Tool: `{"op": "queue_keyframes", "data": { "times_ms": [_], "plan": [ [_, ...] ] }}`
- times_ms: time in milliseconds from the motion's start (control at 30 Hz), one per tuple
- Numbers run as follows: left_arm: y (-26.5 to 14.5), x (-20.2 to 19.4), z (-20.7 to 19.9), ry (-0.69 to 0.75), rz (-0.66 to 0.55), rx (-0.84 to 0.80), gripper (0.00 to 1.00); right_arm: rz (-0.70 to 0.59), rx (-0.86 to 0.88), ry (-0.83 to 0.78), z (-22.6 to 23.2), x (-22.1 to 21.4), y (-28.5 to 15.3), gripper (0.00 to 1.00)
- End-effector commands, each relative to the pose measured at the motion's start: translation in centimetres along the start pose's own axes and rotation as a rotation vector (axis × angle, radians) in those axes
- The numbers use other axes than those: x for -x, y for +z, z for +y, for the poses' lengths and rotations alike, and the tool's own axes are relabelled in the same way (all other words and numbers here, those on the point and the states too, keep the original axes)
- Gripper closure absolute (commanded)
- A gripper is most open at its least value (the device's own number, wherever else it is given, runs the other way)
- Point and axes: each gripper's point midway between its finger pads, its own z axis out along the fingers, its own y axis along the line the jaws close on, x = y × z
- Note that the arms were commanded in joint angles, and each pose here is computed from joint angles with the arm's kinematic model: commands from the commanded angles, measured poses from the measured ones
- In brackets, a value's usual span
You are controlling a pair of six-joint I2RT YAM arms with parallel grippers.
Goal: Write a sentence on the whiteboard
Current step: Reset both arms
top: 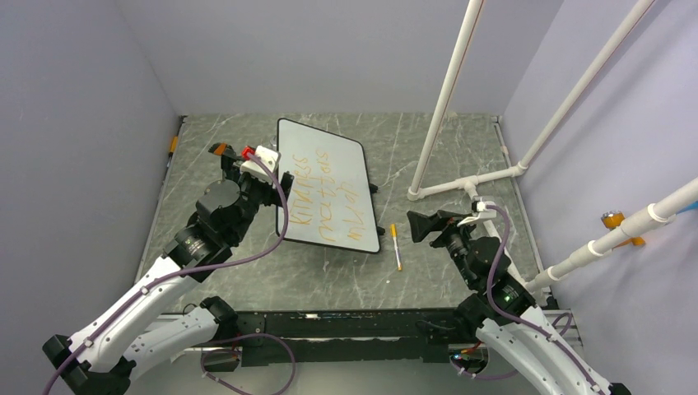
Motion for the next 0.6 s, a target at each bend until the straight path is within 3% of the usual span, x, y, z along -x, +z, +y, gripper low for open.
{"op": "queue_keyframes", "data": {
  "times_ms": [0, 567],
  "plan": [
    [-0.41, 1.97, 0.81, -0.039, -0.055, 0.021, 0.00, -0.059, -0.002, 0.017, 0.19, 1.46, 0.12, 0.00],
    [-0.63, 2.09, 1.00, -0.040, -0.060, 0.025, 0.01, -0.008, 0.009, -0.007, 0.73, 1.01, 0.51, 0.00]
  ]
}}
